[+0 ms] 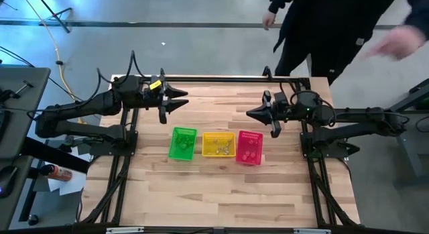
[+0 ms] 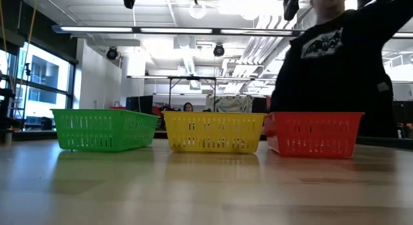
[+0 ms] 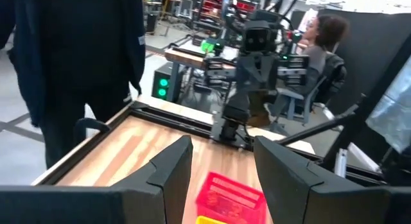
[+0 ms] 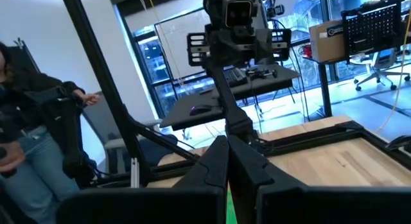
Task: Sort Halloween decoration
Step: Return to Home Position
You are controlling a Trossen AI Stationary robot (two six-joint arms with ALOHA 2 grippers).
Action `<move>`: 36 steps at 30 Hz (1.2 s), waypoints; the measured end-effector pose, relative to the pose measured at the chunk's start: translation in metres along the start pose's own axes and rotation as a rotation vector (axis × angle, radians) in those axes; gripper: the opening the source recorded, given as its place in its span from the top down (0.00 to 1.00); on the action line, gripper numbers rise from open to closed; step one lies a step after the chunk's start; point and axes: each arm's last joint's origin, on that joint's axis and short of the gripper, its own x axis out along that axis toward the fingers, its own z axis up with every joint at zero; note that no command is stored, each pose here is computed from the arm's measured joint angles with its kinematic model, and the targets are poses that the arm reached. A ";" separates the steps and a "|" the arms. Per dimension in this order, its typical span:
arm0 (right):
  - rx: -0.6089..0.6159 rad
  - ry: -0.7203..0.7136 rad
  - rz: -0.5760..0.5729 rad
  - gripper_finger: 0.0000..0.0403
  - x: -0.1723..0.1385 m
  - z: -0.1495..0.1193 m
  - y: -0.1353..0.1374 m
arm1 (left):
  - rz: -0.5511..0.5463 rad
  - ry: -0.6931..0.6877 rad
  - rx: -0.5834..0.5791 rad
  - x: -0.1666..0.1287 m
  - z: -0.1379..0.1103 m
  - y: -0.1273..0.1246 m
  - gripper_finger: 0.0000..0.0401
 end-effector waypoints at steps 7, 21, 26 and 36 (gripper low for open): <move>0.005 0.039 -0.012 1.00 0.000 -0.004 -0.001 | -0.052 0.013 0.006 0.000 -0.002 -0.011 0.61; 0.007 0.051 -0.013 1.00 0.000 -0.005 -0.002 | -0.047 -0.097 -0.083 -0.008 -0.057 -0.002 0.61; 0.007 0.049 -0.014 1.00 0.000 -0.004 -0.002 | -0.037 -0.119 -0.085 -0.020 -0.075 0.002 0.66; 0.028 0.039 -0.048 1.00 -0.002 -0.002 -0.008 | -0.049 -0.234 -0.165 -0.027 -0.122 0.012 0.98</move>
